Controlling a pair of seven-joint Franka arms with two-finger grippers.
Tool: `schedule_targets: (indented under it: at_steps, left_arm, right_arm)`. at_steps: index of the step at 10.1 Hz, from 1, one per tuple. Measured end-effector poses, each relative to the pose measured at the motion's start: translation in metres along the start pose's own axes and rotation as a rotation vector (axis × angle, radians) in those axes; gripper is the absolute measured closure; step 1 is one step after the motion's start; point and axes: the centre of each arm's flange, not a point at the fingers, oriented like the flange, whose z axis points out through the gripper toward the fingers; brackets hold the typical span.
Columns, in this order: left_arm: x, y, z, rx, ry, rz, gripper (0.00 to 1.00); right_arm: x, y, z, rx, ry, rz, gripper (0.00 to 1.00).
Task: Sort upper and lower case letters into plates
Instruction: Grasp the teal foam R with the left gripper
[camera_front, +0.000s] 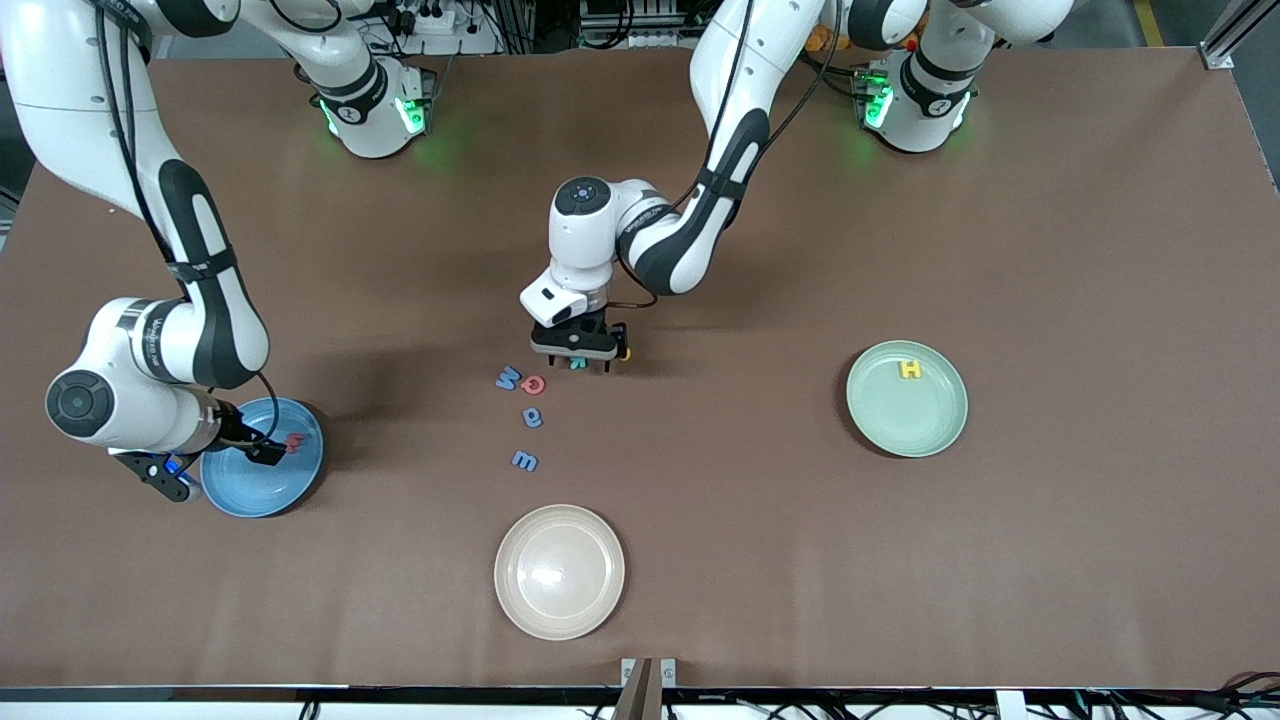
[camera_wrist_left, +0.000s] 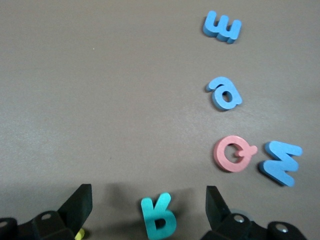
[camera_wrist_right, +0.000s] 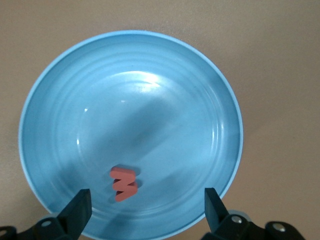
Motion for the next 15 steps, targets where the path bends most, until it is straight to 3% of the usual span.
schedule_targets:
  at_steps: [4, 5, 10, 15]
  left_arm:
    - [-0.001, 0.001, 0.005, 0.003, 0.007, -0.034, 0.07]
    - [-0.003, 0.001, 0.008, 0.007, 0.004, -0.04, 0.22]
    - [-0.009, 0.004, 0.009, 0.018, 0.006, -0.082, 0.46]
    - [-0.014, 0.008, 0.008, 0.033, -0.005, -0.113, 0.53]
  right_arm:
    - [-0.004, -0.006, 0.01, -0.005, -0.015, -0.019, 0.0]
    - [-0.004, -0.006, 0.011, -0.006, -0.016, -0.02, 0.0]
    - [-0.004, -0.006, 0.013, -0.007, -0.018, -0.024, 0.0]
    - [-0.004, -0.006, 0.013, -0.007, -0.018, -0.041, 0.0]
